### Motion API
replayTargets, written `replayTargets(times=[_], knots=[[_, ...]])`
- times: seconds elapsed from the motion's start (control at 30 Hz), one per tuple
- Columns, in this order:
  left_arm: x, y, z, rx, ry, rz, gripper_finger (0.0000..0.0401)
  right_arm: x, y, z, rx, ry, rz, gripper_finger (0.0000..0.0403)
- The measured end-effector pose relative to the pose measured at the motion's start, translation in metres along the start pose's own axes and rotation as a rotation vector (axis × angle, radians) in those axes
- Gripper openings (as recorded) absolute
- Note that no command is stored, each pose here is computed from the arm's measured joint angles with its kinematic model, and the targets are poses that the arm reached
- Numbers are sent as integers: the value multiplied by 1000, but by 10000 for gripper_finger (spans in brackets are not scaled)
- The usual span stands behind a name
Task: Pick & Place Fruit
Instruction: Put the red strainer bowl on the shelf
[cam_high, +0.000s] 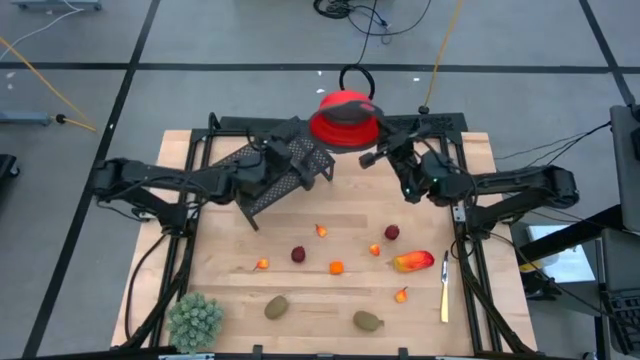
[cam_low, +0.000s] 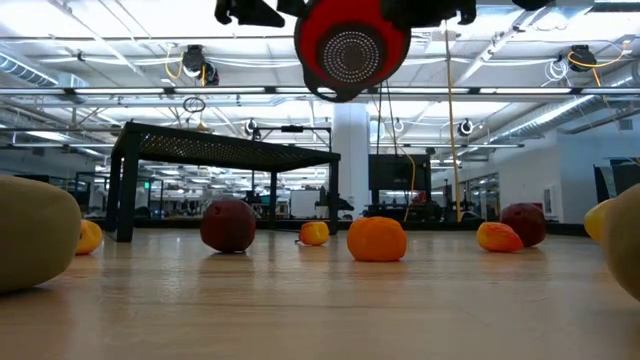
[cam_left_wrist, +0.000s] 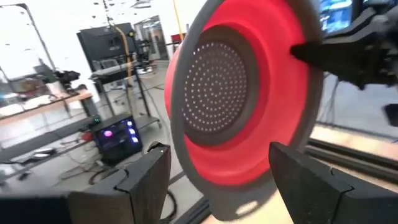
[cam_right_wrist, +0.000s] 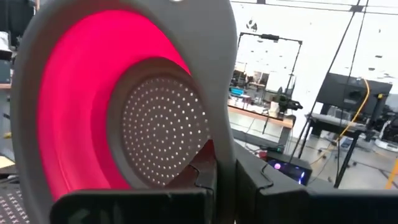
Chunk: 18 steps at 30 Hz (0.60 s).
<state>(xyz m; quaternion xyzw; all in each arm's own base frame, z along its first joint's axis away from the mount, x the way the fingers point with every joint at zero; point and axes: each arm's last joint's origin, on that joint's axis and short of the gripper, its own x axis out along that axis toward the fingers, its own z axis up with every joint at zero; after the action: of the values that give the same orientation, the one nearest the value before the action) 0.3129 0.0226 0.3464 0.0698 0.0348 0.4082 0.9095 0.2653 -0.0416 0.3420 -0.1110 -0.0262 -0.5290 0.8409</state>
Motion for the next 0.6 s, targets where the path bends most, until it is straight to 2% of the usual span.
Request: replayTargets(times=[0.2,0.43,0.6], knots=[[9,0,-3,59,17,40,271,-3,2,1,-3,-6,17,10],[16,10,-3,-11,24,127,271,-6,4,2,-8,-10,26,10],[20,13,-4,-33,22,120,271,-7,5,3,14,-13,36,10]])
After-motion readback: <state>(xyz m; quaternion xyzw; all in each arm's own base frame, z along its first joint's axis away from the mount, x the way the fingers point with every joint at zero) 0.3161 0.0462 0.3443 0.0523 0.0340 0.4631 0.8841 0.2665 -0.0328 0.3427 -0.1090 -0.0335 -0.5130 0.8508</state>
